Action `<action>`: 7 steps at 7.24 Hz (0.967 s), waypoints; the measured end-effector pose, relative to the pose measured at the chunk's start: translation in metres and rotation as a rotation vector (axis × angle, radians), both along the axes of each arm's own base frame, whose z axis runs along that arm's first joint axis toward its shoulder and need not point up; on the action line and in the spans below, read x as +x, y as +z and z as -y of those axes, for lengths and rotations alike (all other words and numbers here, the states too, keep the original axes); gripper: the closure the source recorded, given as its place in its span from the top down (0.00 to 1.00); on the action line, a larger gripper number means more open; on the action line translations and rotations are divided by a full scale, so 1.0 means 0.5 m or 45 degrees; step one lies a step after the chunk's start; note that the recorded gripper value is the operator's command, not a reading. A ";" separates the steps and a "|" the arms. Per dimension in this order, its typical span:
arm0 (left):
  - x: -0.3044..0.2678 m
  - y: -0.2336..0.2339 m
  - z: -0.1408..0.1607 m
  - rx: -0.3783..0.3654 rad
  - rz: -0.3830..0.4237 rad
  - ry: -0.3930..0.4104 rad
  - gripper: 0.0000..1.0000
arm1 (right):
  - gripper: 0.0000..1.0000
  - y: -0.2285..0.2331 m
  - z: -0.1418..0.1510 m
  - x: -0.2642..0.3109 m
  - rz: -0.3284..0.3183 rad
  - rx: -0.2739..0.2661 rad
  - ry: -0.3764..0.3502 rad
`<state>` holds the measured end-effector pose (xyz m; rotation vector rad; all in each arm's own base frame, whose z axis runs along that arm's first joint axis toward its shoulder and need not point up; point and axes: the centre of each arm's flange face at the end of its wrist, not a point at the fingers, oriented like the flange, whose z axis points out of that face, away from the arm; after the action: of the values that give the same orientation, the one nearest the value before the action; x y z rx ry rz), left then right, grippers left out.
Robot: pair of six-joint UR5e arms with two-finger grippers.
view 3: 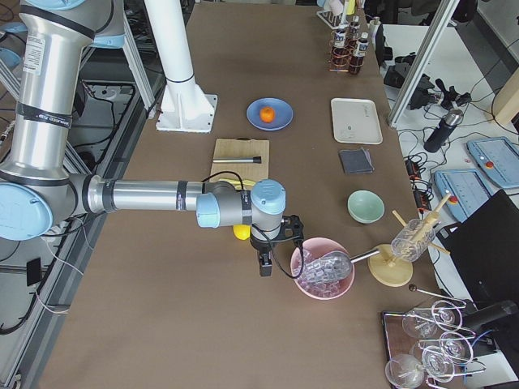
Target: Pick orange to plate
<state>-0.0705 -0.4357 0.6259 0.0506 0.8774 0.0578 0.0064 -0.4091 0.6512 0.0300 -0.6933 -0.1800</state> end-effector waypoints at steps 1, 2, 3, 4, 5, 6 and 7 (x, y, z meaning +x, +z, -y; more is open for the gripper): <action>-0.002 0.005 0.001 -0.002 0.022 0.001 0.97 | 1.00 0.007 0.002 0.000 0.000 -0.007 0.000; -0.004 0.008 0.000 -0.004 0.033 0.002 0.97 | 1.00 0.010 0.003 0.000 0.001 -0.009 0.001; -0.004 0.010 0.000 -0.005 0.039 0.002 0.97 | 1.00 0.012 0.003 0.000 0.001 -0.012 0.002; -0.005 0.011 0.001 -0.005 0.043 0.002 0.97 | 1.00 0.013 0.004 0.000 0.001 -0.012 0.002; -0.005 0.012 0.002 -0.006 0.053 0.002 0.97 | 1.00 0.012 0.005 0.000 0.001 -0.011 0.002; -0.007 0.014 0.002 -0.006 0.067 0.002 0.97 | 1.00 0.012 0.005 -0.001 0.001 -0.011 0.003; -0.007 0.015 0.002 -0.007 0.074 0.002 0.97 | 1.00 0.011 0.006 -0.001 0.001 -0.011 0.004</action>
<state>-0.0741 -0.4364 0.6332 0.0430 0.8194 0.0585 0.0061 -0.4120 0.6567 0.0232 -0.6949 -0.1743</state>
